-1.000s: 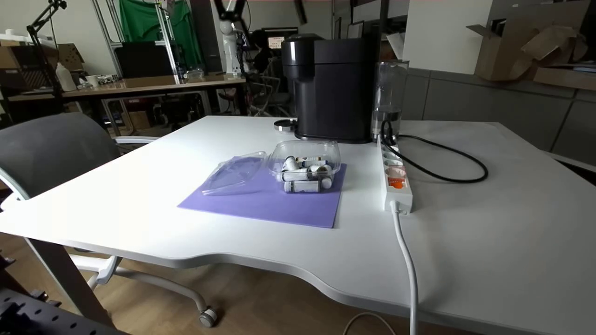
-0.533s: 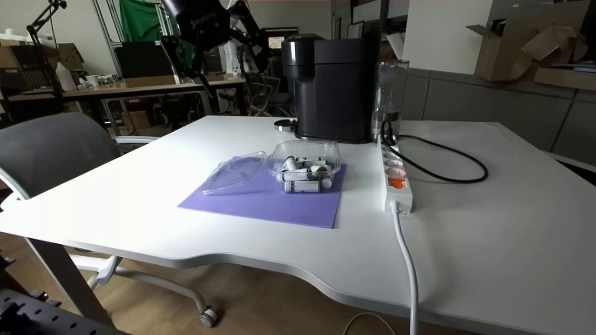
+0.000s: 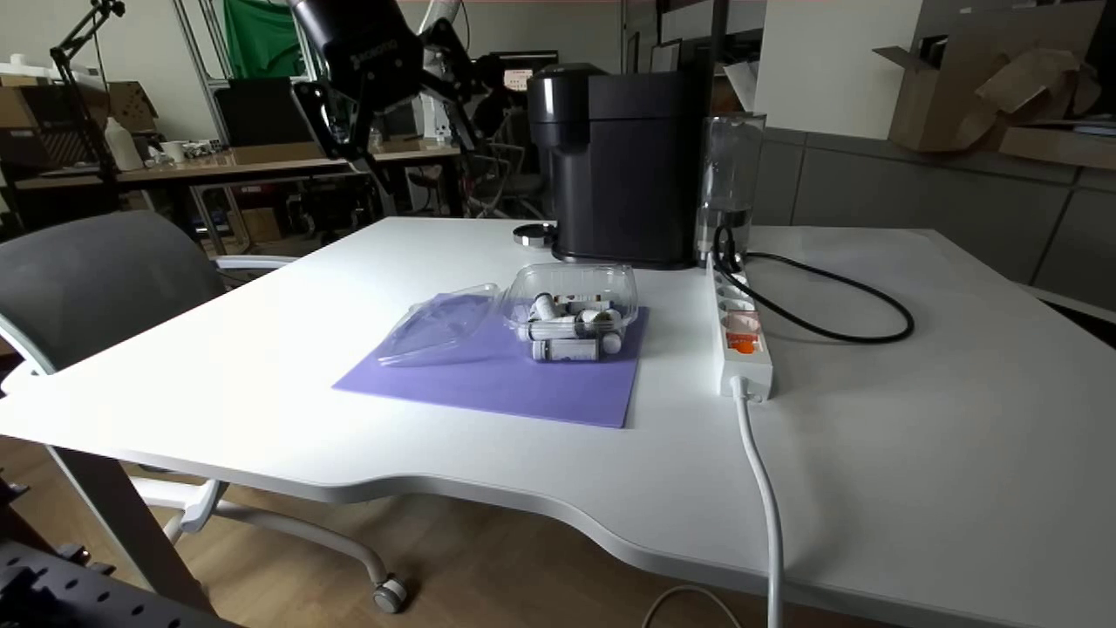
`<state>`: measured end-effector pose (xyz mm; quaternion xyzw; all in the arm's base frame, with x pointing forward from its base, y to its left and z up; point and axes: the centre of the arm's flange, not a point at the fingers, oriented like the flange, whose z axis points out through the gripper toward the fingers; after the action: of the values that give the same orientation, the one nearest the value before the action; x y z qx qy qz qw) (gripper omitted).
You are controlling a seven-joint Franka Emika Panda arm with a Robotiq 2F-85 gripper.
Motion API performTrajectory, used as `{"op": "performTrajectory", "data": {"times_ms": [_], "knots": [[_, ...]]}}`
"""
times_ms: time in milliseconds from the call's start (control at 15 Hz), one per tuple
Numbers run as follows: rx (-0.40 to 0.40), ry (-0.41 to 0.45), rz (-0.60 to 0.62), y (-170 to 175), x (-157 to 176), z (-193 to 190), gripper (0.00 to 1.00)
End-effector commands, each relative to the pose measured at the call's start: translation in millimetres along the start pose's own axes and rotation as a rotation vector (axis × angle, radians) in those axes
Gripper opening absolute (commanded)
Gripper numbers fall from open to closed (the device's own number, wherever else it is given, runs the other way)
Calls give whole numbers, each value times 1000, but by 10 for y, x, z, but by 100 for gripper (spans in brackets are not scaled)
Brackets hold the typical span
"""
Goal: Close the lid of the clear bowl
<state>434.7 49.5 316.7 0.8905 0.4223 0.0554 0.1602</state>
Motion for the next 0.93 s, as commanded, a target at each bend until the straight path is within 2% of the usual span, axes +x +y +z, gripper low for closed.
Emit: {"op": "performTrajectory", "data": {"times_ms": [0,200,333,467,800,867], "knots": [[42,38,-94,-269,-8,194,100],[26,15,-198,-423,-17,399,100],[11,-2,-227,-466,-20,519,100],[51,6,-226,-540,-15,640,100],[30,-21,-308,-627,34,942,100],[70,-44,-303,-609,24,972,100]]}}
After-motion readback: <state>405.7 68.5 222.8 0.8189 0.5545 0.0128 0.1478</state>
